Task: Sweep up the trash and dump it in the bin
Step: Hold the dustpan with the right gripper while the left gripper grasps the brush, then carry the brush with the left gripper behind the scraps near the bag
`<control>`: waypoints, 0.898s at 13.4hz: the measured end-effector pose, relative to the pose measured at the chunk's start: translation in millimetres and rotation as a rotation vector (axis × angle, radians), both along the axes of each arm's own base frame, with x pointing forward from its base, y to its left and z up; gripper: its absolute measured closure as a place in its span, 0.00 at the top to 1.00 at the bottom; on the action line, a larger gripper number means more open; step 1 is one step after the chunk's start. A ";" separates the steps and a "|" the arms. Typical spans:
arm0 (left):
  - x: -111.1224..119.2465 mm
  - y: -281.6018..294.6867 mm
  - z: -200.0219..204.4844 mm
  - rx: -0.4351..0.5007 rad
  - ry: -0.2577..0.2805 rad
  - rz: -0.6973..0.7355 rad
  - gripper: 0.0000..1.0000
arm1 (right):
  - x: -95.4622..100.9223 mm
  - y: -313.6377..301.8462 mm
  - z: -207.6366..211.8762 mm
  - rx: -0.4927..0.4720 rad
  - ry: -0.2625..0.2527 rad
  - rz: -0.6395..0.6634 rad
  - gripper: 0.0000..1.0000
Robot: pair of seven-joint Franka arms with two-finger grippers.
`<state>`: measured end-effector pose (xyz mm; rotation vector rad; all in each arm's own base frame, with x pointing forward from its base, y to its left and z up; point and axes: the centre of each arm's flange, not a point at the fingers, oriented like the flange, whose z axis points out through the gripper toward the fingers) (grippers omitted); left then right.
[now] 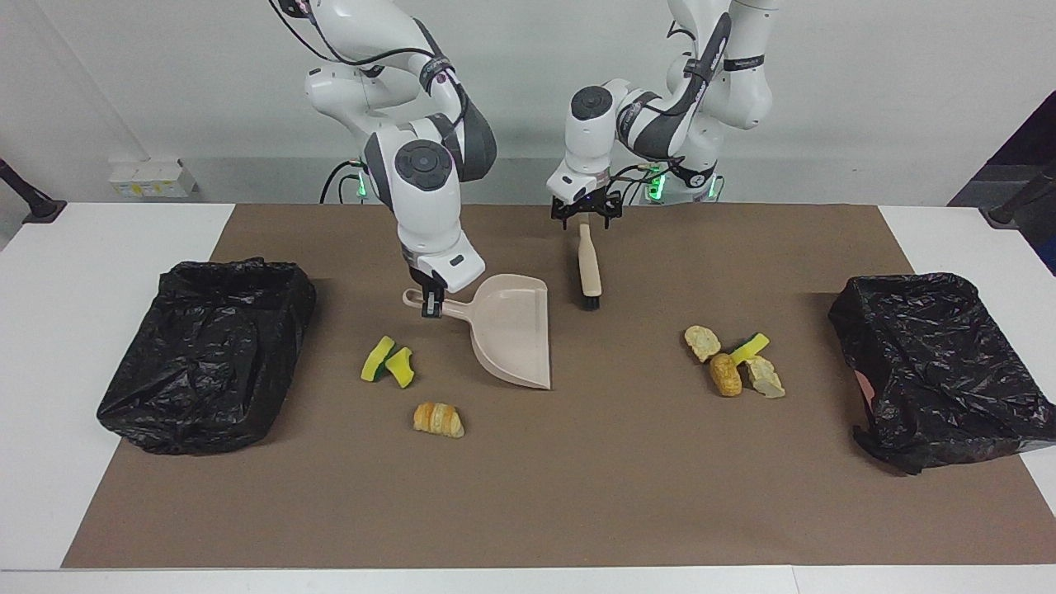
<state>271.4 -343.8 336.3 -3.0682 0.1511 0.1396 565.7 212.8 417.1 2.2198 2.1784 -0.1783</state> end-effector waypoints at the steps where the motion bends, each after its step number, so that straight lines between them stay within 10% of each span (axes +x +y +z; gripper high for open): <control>1: 0.4 -0.1 0.1 0.000 0.000 -0.003 0.77 | 0.0 0.0 0.0 0.000 0.000 0.000 0.32; 5: 0.2 -0.4 -1.0 0.001 0.002 -0.016 0.26 | -0.1 0.3 0.1 -0.001 -0.001 -0.011 0.32; 12: 43.4 31.1 31.4 0.002 0.014 0.042 0.26 | 0.1 1.0 0.8 0.002 -0.007 -0.011 0.32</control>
